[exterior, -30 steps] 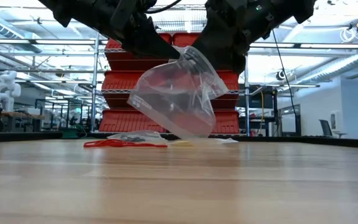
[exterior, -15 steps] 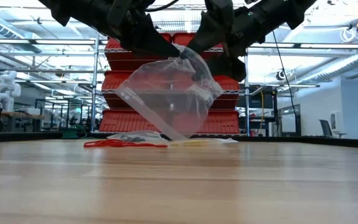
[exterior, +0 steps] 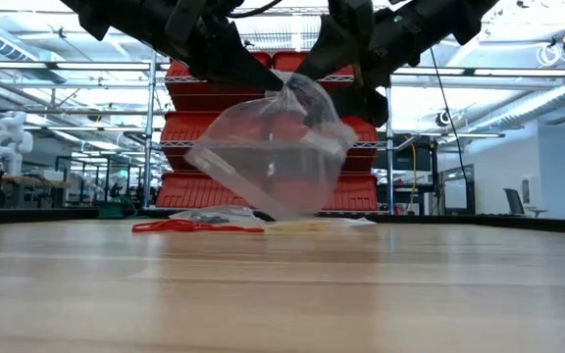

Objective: Sort rubber bands
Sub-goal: Open the transparent zip bag, then put the red rubber band into the transparent zip bag

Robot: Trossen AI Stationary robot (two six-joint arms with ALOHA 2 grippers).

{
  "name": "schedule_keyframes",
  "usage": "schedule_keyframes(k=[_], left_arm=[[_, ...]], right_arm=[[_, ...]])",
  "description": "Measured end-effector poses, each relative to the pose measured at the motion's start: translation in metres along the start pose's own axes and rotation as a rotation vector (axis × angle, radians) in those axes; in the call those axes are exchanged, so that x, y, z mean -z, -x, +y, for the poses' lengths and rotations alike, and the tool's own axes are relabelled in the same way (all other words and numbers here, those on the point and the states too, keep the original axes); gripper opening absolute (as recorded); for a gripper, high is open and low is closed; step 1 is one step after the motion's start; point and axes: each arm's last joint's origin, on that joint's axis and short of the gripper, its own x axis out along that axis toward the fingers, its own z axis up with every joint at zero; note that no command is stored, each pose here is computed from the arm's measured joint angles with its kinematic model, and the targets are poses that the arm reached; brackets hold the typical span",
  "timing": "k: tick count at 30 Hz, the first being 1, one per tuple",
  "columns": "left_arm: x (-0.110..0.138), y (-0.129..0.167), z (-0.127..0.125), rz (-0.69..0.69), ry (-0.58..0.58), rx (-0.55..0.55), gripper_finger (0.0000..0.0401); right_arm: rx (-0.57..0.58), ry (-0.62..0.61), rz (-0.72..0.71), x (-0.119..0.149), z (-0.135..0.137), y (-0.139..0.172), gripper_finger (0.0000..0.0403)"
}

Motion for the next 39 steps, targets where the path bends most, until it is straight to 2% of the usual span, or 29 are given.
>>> schedule_keyframes(k=[14, 19, 24, 28, 32, 36, 39], left_arm=[[0.001, 0.0, 0.0, 0.014, -0.004, -0.007, 0.0], [0.004, 0.0, 0.003, 0.053, -0.04, -0.079, 0.0], [0.005, 0.005, 0.013, 0.083, -0.039, -0.128, 0.0], [0.001, 0.014, 0.02, 0.055, -0.016, -0.148, 0.0], [0.01, 0.021, 0.026, 0.04, -0.002, -0.17, 0.0], [0.017, 0.031, 0.033, 0.025, 0.014, -0.199, 0.0], [0.018, 0.044, 0.038, -0.001, 0.029, -0.218, 0.0]], right_arm=[[-0.07, 0.038, -0.043, -0.019, 0.012, 0.059, 0.0318], [-0.04, 0.083, -0.019, -0.016, 0.012, 0.073, 0.0318], [0.063, 0.102, 0.064, -0.004, 0.009, 0.074, 0.0318], [0.053, 0.12, 0.095, 0.001, 0.013, 0.073, 0.0318], [0.03, 0.131, 0.091, 0.005, 0.019, 0.07, 0.0318], [0.007, 0.173, 0.087, 0.011, 0.026, 0.053, 0.0318], [0.001, 0.199, 0.093, 0.02, 0.028, 0.029, 0.0318]])
